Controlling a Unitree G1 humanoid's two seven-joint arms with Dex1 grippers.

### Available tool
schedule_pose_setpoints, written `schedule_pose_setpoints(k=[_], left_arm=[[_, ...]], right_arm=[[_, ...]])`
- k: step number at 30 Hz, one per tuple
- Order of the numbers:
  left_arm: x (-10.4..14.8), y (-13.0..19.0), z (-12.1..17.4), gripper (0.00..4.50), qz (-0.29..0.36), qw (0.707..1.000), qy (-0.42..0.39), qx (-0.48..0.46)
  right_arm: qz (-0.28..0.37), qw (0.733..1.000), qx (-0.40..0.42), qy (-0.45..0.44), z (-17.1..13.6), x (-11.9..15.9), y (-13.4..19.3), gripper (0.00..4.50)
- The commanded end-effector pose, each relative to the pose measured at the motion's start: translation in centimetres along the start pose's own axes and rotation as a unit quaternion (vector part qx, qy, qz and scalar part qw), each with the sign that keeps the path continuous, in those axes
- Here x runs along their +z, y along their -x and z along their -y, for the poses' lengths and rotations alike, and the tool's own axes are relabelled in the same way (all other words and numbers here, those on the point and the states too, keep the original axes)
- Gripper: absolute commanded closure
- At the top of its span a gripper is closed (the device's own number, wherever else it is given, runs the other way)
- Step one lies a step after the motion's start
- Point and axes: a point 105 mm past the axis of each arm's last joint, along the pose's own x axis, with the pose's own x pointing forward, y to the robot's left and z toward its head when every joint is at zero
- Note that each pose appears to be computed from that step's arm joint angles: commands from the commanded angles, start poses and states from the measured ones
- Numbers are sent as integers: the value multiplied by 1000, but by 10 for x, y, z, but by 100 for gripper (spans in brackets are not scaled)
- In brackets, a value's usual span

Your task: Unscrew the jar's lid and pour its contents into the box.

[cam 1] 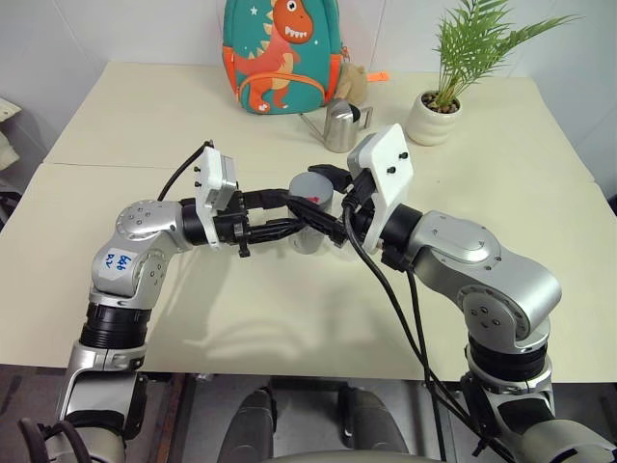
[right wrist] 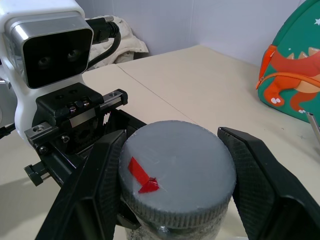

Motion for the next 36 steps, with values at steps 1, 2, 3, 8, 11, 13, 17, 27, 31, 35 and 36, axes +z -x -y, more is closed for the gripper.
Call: schedule_pose_setpoints(k=[1,2,3,8,11,13,17,27,31,35,36], left_arm=[[13,-1,0,257,11,1000,-26,-6],[13,-1,0,257,12,1000,-24,-7],[13,0,0,257,13,1000,-23,-9],[13,1,3,257,12,999,-13,-40],[12,1,5,257,8,998,-12,-62],[11,1,6,257,6,997,-13,-71],[13,1,10,257,11,995,-14,-99],[16,0,16,257,5,991,-20,-136],[18,-1,18,257,7,990,-23,-140],[23,-2,20,257,8,989,-30,-146],[24,-2,20,257,7,989,-30,-147]], right_arm=[[35,999,30,18,-11,16,4,192],[38,998,43,18,-13,17,4,192],[40,997,56,18,-16,17,5,192],[53,983,174,30,-40,25,10,192],[57,970,233,34,-49,28,14,192],[59,964,257,34,-51,29,17,192],[57,954,293,35,-53,29,20,192],[56,946,318,38,-54,27,22,192],[54,948,312,38,-53,25,21,192],[51,952,297,46,-50,24,18,53],[53,953,294,49,-49,25,17,16]])
